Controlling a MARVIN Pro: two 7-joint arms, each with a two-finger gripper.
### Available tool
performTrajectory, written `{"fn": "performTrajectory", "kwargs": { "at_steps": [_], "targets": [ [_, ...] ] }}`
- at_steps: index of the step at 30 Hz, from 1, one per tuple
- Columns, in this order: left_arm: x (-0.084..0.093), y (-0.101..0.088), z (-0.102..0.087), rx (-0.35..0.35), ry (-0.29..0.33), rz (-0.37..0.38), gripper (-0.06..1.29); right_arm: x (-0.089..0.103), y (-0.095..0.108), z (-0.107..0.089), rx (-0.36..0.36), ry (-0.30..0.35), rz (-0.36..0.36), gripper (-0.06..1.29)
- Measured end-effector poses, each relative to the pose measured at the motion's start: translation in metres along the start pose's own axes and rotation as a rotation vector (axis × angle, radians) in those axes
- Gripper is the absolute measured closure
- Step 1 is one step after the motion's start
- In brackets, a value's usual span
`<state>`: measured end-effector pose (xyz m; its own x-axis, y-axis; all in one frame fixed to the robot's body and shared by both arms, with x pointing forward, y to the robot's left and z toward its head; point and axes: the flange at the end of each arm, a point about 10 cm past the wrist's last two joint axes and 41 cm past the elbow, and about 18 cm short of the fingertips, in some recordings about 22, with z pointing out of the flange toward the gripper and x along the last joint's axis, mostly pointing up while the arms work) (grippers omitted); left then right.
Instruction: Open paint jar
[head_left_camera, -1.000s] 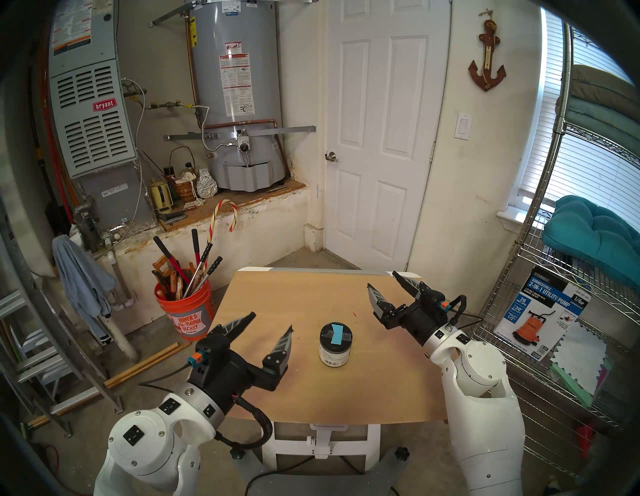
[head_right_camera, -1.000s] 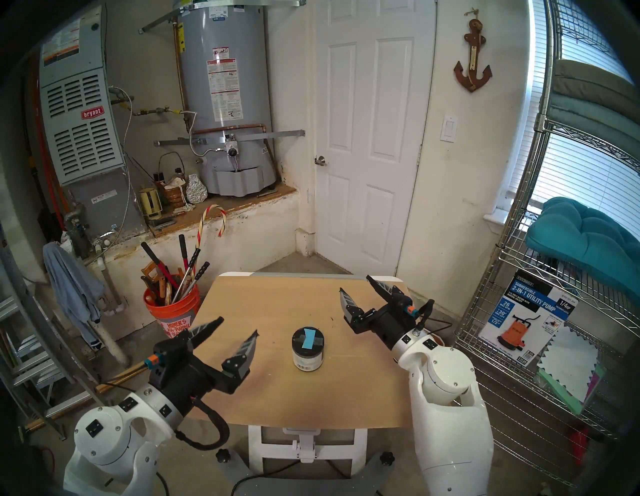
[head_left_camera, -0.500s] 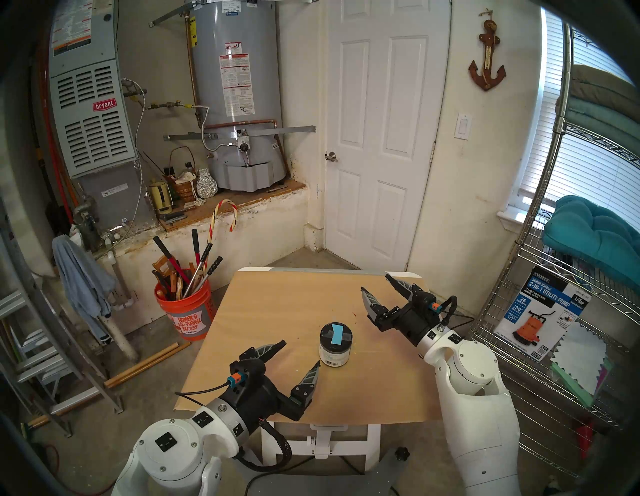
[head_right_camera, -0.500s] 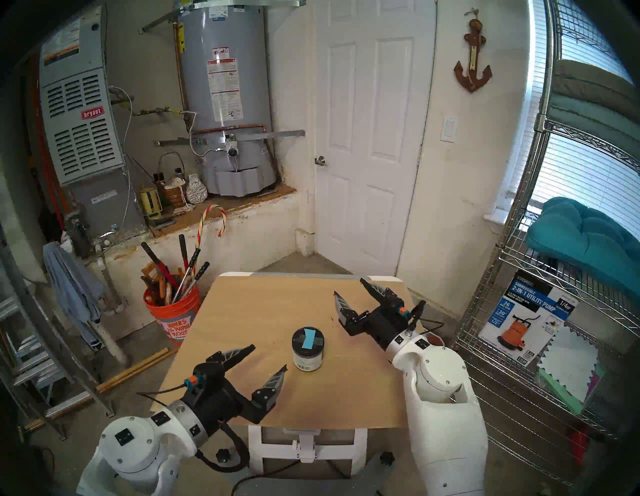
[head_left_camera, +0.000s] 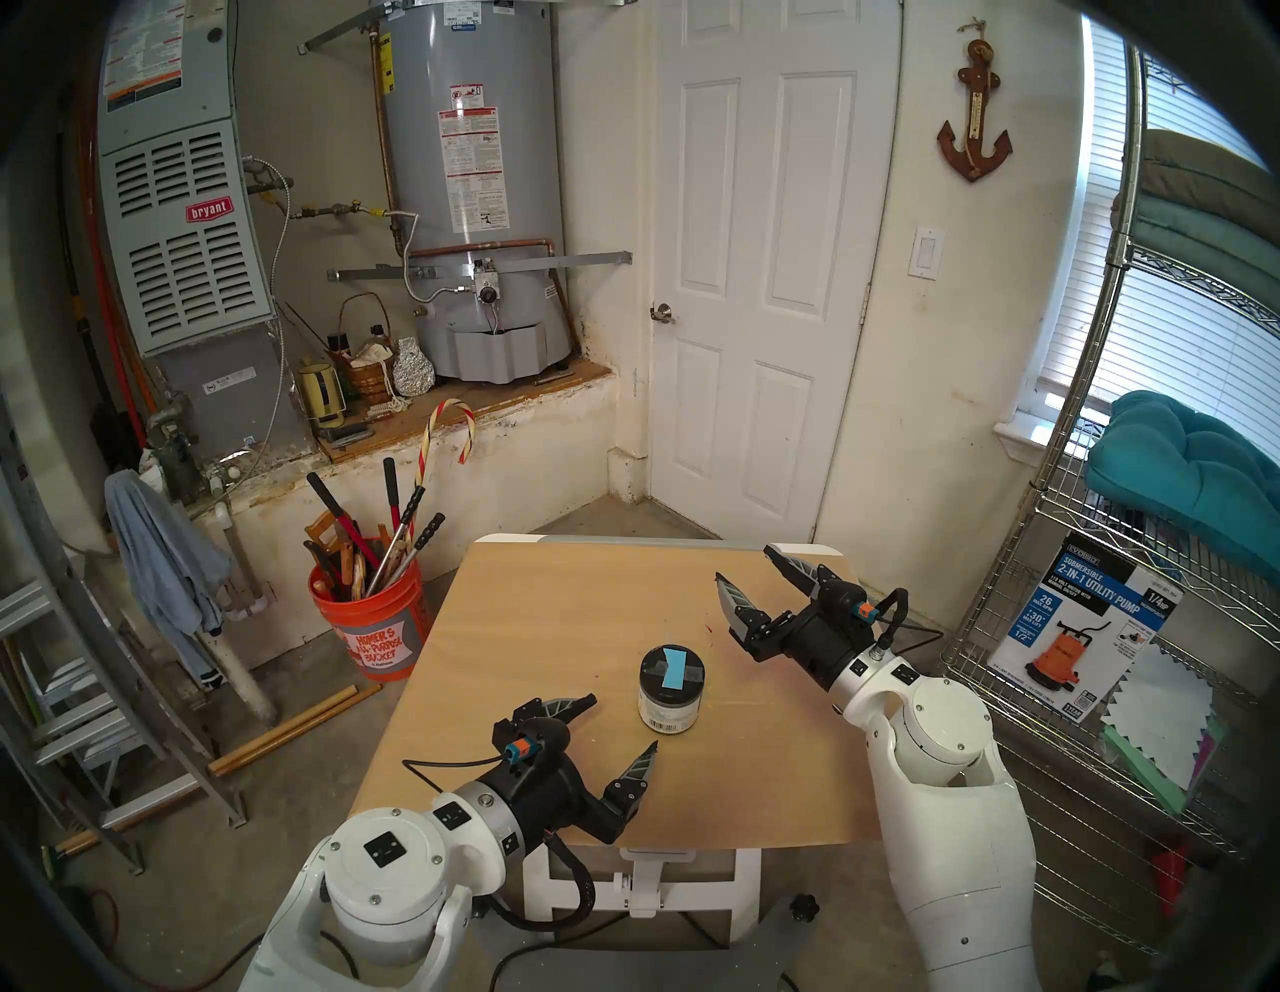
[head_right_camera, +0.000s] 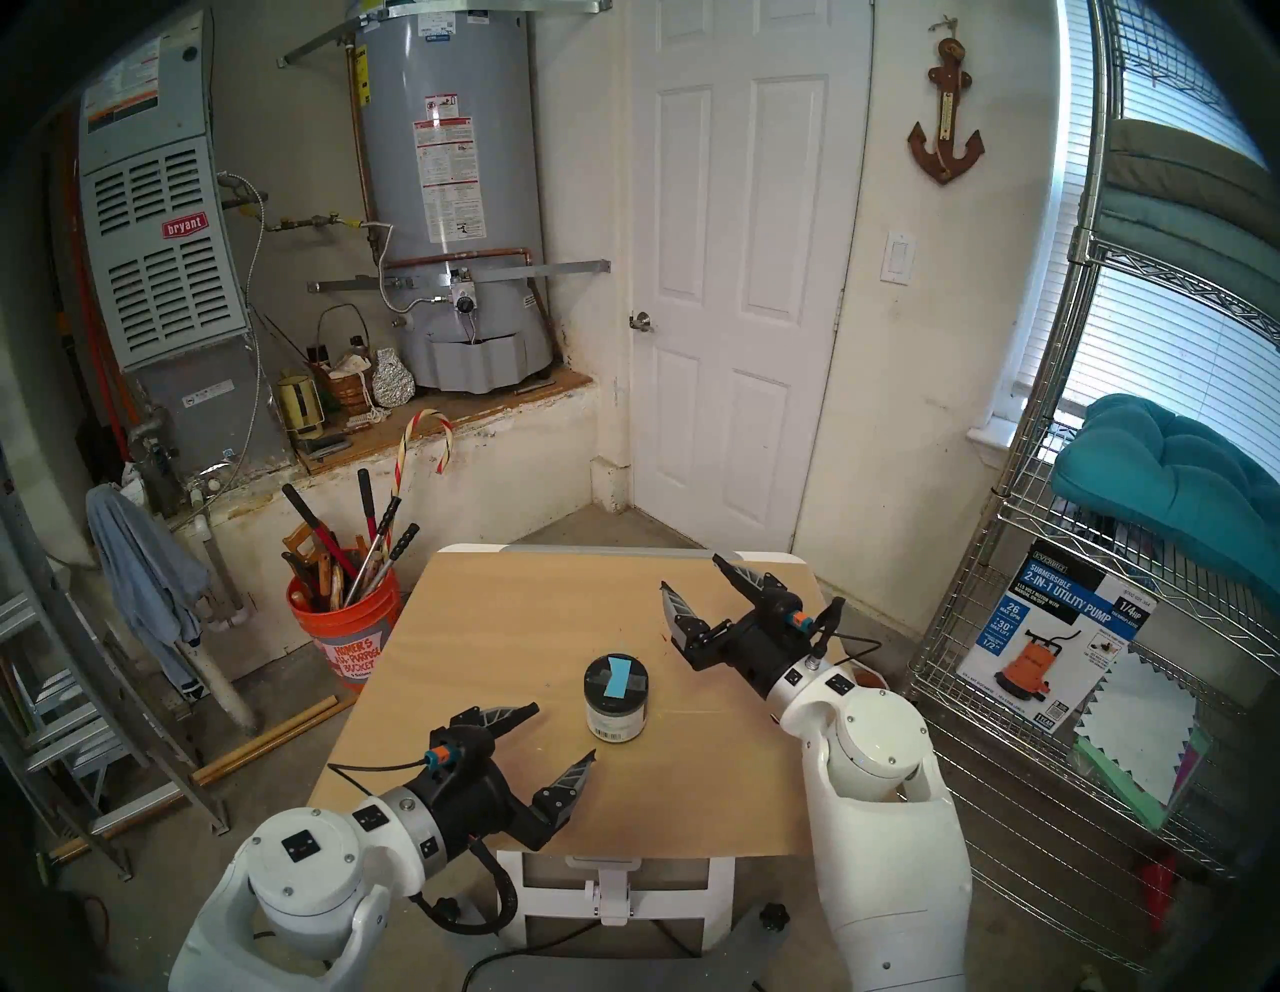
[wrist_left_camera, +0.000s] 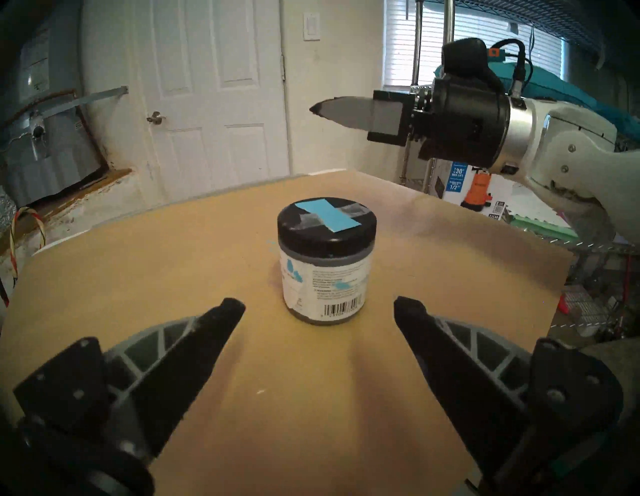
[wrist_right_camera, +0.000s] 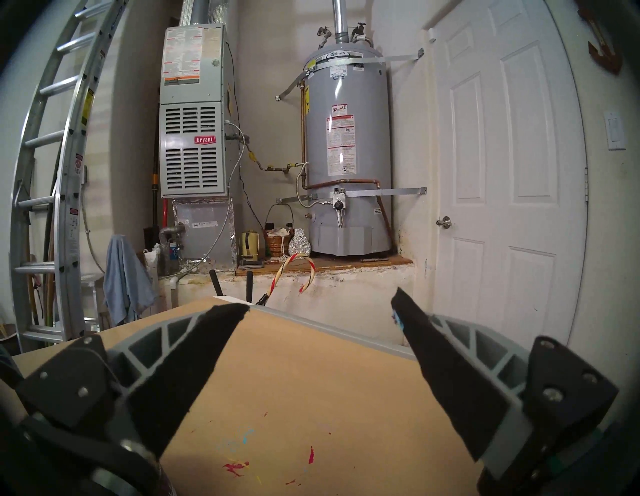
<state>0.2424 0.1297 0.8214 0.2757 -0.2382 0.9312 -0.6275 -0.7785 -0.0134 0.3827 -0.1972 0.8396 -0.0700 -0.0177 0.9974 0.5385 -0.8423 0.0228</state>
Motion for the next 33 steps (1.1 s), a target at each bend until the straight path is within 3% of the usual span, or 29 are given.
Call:
{"fn": "performTrajectory", "kwargs": {
  "at_steps": [19, 33],
  "targets": [
    [0.005, -0.03, 0.047, -0.058, -0.027, 0.029, 0.0, 0.005, 0.001, -0.001, -0.004, 0.008, -0.005, 0.01],
    [0.012, -0.029, 0.082, -0.116, 0.024, 0.025, 0.0, 0.005, -0.002, 0.001, 0.006, 0.003, 0.001, 0.01]
  ]
}}
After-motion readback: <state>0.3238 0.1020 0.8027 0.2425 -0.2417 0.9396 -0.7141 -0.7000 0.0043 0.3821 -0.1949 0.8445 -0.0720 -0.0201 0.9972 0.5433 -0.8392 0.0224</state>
